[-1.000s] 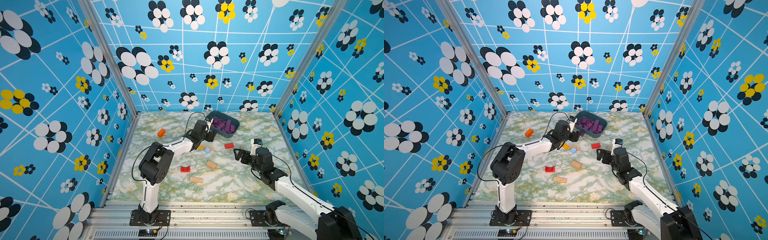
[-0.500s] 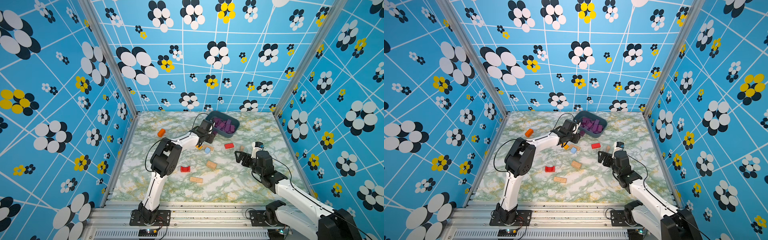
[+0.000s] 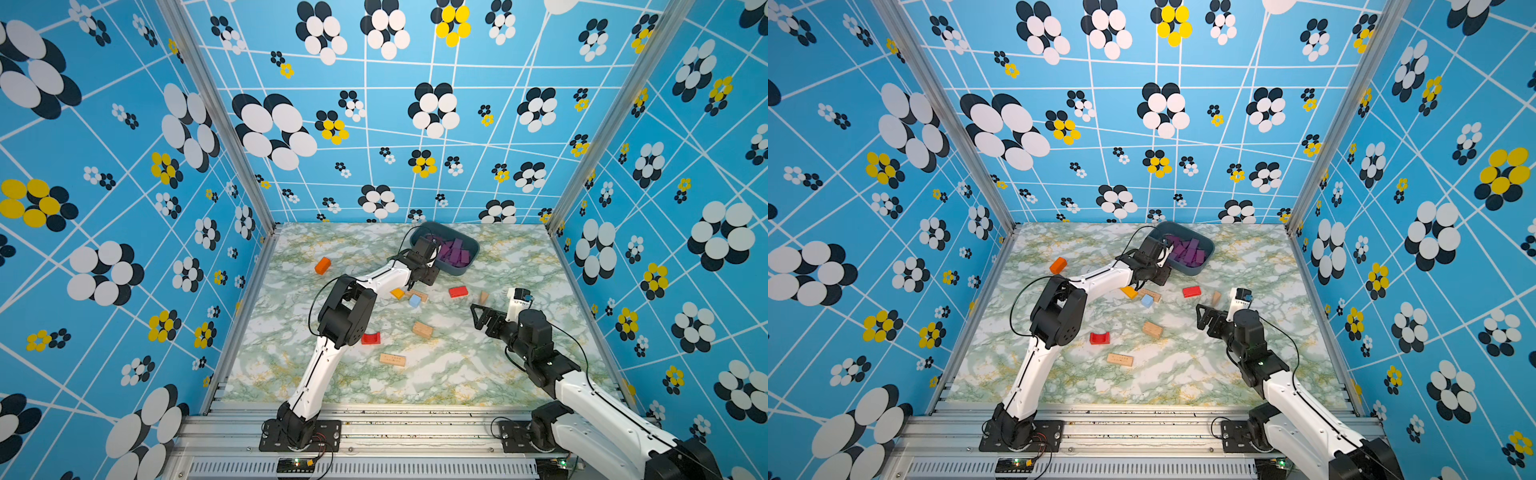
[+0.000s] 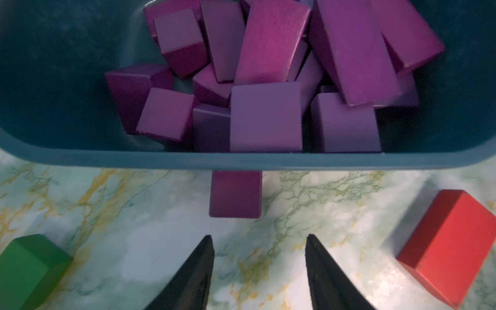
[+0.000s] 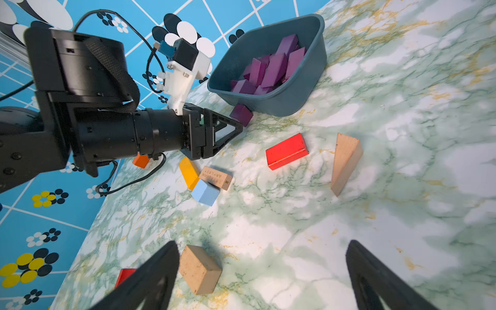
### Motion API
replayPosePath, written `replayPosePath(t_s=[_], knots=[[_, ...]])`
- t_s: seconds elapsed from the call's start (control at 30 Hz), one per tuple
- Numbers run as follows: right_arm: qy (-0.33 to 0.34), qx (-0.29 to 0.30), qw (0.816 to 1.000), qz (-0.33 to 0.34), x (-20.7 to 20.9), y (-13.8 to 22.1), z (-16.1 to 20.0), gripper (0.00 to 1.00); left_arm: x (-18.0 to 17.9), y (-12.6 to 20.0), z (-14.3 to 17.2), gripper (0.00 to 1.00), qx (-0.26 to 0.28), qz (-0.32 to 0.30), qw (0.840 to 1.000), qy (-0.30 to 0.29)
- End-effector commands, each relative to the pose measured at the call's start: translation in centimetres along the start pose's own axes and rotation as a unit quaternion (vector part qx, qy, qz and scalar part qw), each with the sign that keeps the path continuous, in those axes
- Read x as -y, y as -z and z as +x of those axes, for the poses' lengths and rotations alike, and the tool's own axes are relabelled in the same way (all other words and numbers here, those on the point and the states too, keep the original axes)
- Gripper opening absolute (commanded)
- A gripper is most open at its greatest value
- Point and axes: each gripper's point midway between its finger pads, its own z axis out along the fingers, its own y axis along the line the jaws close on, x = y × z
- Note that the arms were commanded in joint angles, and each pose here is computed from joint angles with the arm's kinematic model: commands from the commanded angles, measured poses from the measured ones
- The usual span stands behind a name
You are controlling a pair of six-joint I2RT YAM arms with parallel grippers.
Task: Pick purple bricks into the storage bin
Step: Pick up the building block from the center of the board.
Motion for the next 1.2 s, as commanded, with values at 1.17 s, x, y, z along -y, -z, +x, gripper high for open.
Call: replayPosePath(t_s=[1.17], knots=[[0.012, -0.015, 1.000, 0.018, 1.1, -0.2, 1.0, 0.99, -1.7, -3.2, -0.2, 0.60, -0.070, -0.005, 0.993, -0.093]])
